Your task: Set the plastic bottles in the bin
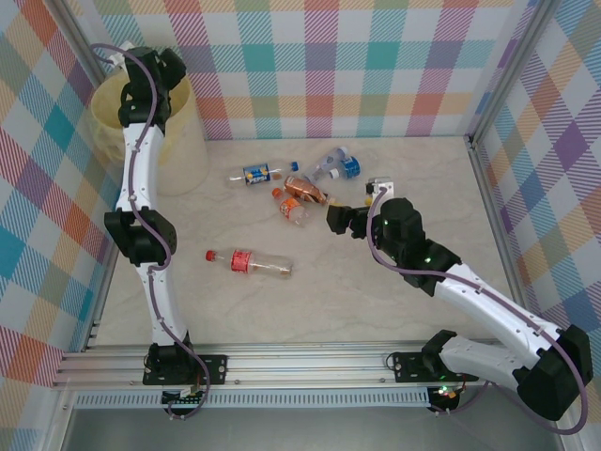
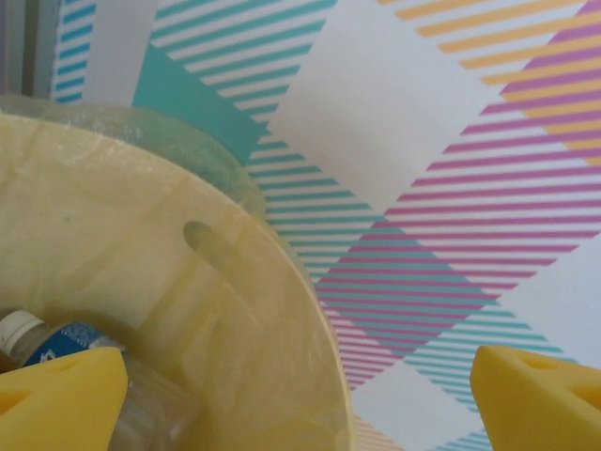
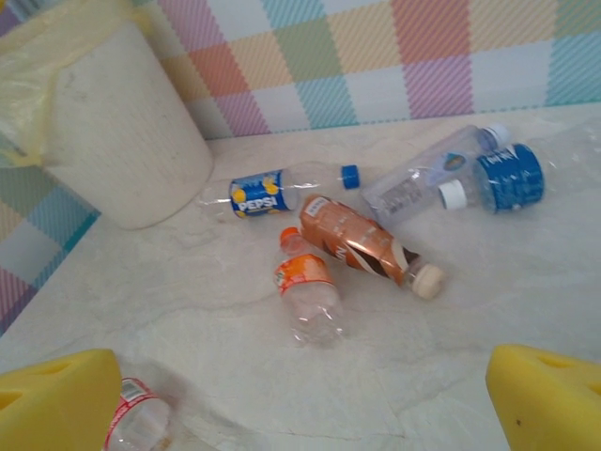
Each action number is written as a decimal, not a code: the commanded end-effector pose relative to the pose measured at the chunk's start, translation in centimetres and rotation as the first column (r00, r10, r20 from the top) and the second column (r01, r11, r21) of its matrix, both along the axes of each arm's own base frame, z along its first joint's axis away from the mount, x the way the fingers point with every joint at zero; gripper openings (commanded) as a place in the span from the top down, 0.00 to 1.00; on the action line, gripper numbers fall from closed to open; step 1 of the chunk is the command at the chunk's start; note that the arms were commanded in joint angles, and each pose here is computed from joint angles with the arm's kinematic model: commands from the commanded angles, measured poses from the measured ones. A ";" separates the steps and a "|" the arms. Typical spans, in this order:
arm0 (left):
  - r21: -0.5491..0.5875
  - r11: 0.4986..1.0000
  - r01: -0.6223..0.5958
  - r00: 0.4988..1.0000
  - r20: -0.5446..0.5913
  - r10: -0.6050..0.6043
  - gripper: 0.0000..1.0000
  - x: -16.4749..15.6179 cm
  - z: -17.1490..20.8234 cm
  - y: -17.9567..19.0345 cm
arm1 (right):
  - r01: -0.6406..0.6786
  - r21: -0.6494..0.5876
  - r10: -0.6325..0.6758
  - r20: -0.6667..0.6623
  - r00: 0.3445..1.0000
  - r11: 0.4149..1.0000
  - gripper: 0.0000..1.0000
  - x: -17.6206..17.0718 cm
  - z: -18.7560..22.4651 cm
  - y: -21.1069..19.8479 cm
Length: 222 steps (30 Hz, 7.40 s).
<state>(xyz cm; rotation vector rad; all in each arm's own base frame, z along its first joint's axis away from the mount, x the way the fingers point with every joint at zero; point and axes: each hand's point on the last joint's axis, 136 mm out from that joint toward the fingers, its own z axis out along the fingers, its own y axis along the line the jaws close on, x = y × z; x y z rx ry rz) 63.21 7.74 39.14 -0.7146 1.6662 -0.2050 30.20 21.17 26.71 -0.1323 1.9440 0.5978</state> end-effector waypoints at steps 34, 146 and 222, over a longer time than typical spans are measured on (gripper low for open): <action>-0.382 0.879 0.284 0.895 -0.224 -0.386 0.00 -28.5 -9.0 -14.8 | -0.331 -0.177 0.248 -0.372 0.894 0.927 0.05 3.3 -11.6 8.0; -0.460 0.179 0.870 0.267 0.132 -0.955 0.35 -28.7 -8.6 -33.8 | -0.535 0.344 0.586 -0.056 0.808 0.772 0.94 -0.4 1.4 15.6; 0.412 0.870 -0.271 0.960 0.187 0.211 0.59 -5.7 8.6 2.0 | 0.108 -0.095 -0.115 -0.073 0.991 0.990 0.00 0.7 -1.8 -1.2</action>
